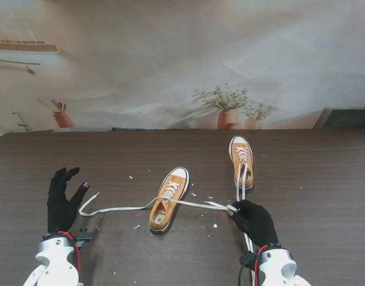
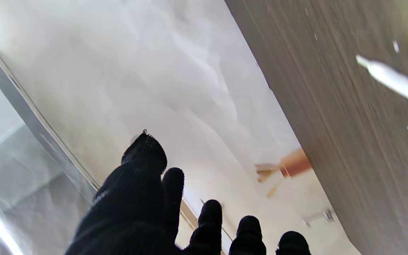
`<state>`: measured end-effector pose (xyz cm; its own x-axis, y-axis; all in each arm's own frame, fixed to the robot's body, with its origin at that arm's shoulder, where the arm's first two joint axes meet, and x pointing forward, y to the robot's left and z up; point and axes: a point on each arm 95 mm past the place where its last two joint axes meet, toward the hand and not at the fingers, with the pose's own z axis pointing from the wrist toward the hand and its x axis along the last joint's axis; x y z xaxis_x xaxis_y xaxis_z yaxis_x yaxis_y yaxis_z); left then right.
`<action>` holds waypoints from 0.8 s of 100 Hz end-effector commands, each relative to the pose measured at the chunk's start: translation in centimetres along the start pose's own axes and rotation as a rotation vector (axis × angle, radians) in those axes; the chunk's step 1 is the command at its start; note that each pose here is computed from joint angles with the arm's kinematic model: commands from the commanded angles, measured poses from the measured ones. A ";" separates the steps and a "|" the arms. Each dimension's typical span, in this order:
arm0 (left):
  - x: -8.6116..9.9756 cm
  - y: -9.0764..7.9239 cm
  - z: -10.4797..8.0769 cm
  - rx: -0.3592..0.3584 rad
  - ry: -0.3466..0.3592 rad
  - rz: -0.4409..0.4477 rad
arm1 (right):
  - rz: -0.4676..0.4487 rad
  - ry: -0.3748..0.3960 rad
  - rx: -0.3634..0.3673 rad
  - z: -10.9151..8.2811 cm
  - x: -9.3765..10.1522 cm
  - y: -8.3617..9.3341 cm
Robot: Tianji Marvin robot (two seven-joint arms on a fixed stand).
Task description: Tie the shoelaces into a bow on the shoes
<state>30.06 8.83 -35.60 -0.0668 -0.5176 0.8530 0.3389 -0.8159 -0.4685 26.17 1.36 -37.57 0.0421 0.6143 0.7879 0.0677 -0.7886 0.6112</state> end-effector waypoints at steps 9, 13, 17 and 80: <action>1.7 1.2 -1.1 -0.115 0.074 0.022 | -0.004 0.009 0.020 -0.3 -0.3 -0.1; 2.1 1.4 -1.4 -0.143 0.090 0.041 | -0.007 0.013 0.019 -0.3 -0.3 -0.3; 2.4 1.6 -1.7 -0.174 0.109 0.060 | -0.017 0.019 0.020 -0.3 -0.3 -0.4; 4.5 5.0 -5.2 -0.418 0.331 0.300 | -0.215 0.145 -0.070 -0.1 0.3 -1.1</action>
<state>26.40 0.76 -35.07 -0.3319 -0.7353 0.5910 0.0107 -0.6294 -0.7770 25.87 2.44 -38.08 -0.0991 0.7518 0.6519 -0.0104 -0.6559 0.7548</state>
